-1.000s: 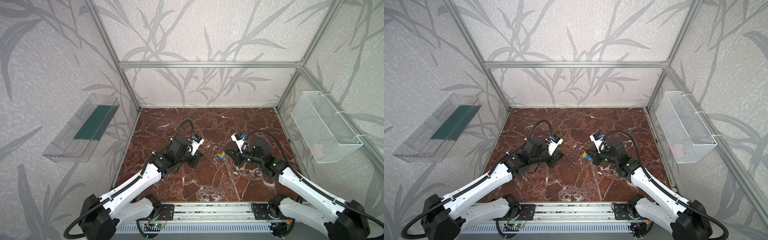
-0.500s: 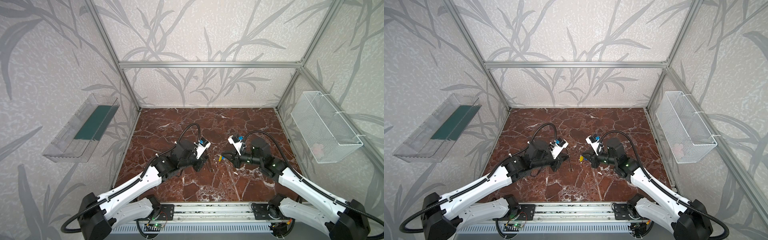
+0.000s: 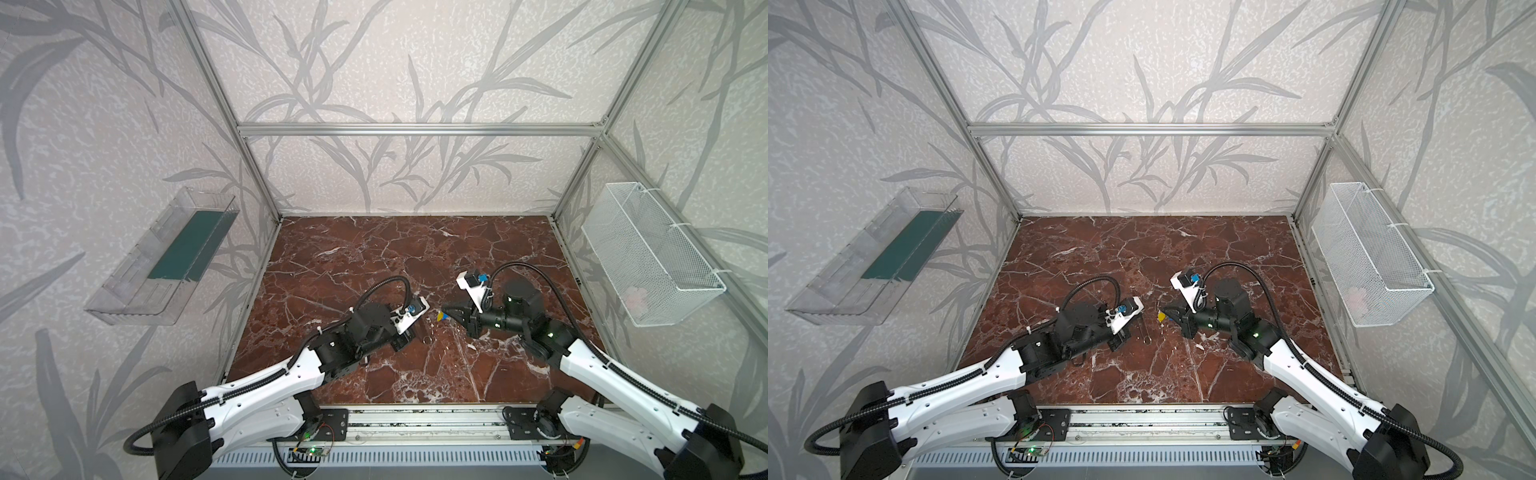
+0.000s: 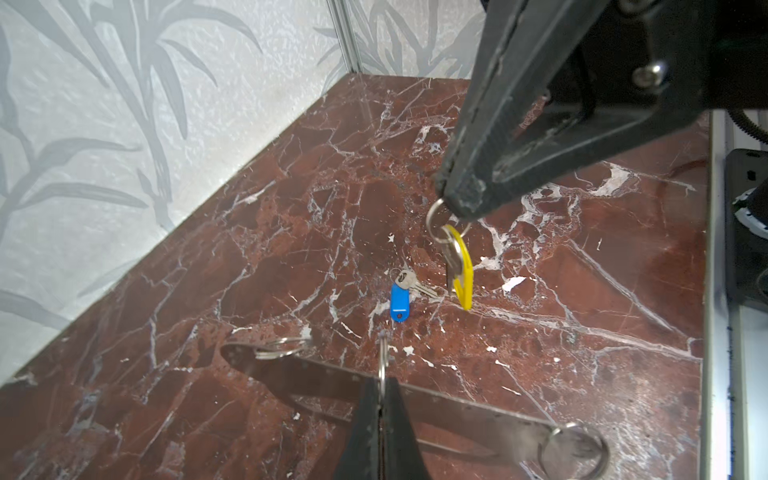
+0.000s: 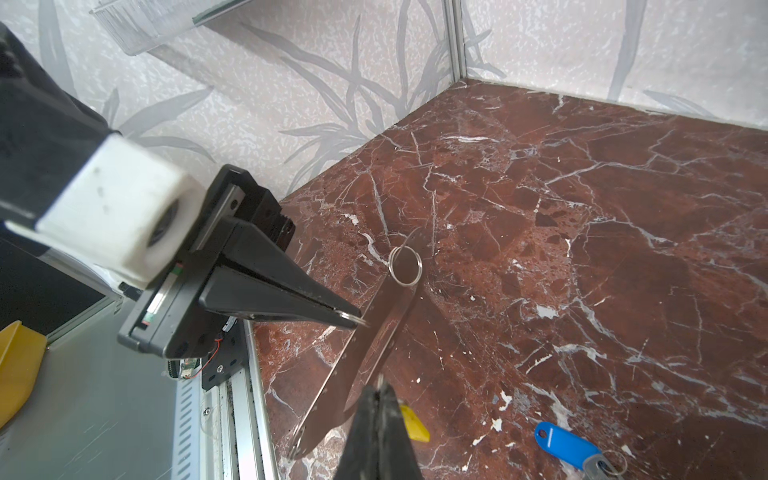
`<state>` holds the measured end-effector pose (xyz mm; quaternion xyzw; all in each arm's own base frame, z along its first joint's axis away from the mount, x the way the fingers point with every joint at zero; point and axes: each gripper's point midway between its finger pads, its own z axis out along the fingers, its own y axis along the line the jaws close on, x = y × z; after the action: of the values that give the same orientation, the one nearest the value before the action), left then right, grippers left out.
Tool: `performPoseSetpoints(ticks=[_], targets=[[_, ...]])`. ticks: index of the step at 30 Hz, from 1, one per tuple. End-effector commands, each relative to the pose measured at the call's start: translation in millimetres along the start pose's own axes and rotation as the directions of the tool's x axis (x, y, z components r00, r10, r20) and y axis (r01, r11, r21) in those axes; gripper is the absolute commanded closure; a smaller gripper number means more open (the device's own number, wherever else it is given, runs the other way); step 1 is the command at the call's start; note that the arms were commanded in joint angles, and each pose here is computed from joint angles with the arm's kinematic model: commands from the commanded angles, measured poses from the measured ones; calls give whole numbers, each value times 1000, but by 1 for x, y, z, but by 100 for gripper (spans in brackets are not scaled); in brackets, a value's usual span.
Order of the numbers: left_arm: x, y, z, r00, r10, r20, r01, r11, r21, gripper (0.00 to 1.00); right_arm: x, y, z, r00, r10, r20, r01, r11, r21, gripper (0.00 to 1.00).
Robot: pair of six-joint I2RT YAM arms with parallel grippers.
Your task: Put the keys on the keyring
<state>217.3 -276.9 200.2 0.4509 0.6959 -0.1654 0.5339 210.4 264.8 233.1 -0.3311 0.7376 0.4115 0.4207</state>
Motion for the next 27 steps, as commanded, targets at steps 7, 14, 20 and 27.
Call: performPoseSetpoints(ticks=[7,14,20,27], targets=[[-37,8,-10,974,161,157,-151,986,-76,100,-7,17,1,998,-46,33,48,998,-48,100],[-37,3,-5,977,185,107,-177,981,-74,100,-6,21,6,996,-92,22,92,995,-37,100],[-37,-4,3,977,206,60,-202,977,-67,100,-3,25,10,994,-112,5,112,993,-43,100],[-37,-10,9,975,218,44,-215,975,-59,100,-1,23,11,993,-121,0,121,992,-24,100]])
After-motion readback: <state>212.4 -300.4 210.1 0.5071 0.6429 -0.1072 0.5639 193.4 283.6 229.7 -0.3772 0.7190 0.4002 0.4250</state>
